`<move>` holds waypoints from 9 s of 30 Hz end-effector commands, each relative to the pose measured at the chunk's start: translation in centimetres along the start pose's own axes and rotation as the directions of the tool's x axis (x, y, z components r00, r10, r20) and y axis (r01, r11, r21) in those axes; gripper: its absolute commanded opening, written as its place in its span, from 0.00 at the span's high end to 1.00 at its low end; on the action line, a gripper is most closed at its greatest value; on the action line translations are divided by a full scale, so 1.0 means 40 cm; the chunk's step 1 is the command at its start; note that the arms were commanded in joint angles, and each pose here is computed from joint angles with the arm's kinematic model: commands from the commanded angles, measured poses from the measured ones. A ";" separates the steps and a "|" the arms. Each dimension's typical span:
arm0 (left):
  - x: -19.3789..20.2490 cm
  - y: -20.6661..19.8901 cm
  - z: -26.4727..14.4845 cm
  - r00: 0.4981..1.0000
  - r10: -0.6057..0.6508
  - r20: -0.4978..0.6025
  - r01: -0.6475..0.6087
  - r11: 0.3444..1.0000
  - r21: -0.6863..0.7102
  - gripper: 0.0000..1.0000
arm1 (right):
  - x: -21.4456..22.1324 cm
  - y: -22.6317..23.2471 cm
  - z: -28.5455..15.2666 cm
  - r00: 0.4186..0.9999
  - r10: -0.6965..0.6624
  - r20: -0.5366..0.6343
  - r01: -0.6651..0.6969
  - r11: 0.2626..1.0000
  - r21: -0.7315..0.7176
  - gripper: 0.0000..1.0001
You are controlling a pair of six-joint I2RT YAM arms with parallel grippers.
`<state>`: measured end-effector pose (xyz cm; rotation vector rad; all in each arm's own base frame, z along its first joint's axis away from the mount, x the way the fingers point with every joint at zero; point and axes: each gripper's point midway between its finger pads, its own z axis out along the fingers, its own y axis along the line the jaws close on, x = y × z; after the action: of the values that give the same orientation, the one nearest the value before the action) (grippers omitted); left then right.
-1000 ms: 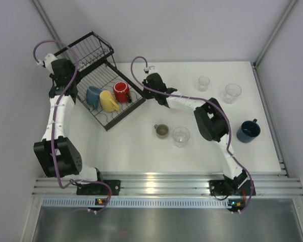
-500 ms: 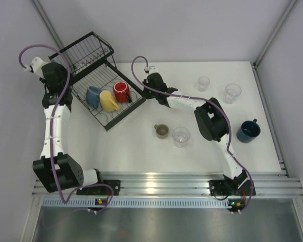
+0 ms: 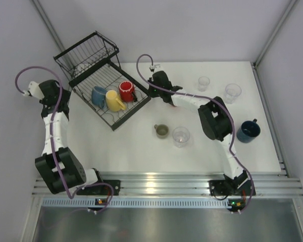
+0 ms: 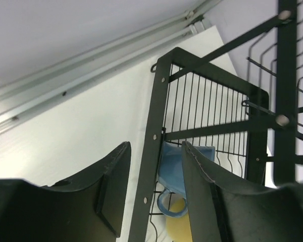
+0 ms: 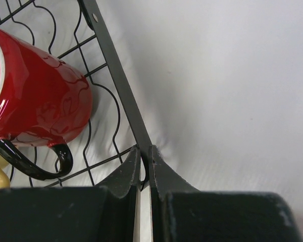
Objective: Load the cups into the dish rack
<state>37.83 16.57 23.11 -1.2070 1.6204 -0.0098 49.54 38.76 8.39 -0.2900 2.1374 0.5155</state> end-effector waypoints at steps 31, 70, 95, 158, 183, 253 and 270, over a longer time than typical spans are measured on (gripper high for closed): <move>0.306 -0.119 -0.022 0.957 0.070 -0.281 0.045 0.922 0.385 0.38 | 0.062 -0.054 -0.053 0.996 0.050 -0.078 -0.043 0.996 0.080 1.00; 0.378 -0.155 0.066 0.944 0.123 -0.306 -0.048 0.969 0.241 0.36 | 0.069 -0.021 -0.086 0.999 0.001 -0.036 0.001 0.999 0.052 1.00; 0.335 -0.045 0.055 0.949 0.195 -0.249 -0.187 0.981 0.058 0.55 | 0.048 -0.052 -0.090 1.000 -0.009 -0.025 0.011 0.996 0.089 1.00; 0.321 -0.180 0.007 0.956 0.177 -0.234 -0.108 0.954 0.280 0.34 | -0.015 -0.008 -0.128 0.999 -0.047 0.025 0.046 0.998 0.040 0.85; 0.366 -0.114 0.061 0.941 0.222 -0.257 -0.184 0.969 0.162 0.64 | 0.022 -0.046 -0.114 0.999 -0.044 -0.004 0.044 0.994 0.096 0.94; 0.425 -0.208 0.041 0.876 0.375 -0.303 -0.231 0.879 0.418 0.55 | 0.006 -0.041 -0.136 1.000 -0.030 -0.001 0.030 0.996 0.083 0.90; 0.473 -0.340 -0.032 0.852 0.461 -0.250 -0.233 0.760 0.606 0.55 | 0.018 -0.034 -0.115 0.999 -0.035 -0.020 0.036 0.997 0.067 0.94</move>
<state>45.61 0.79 13.65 -0.6948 2.0485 -0.3579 46.86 34.57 8.35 -0.2779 2.1631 0.3749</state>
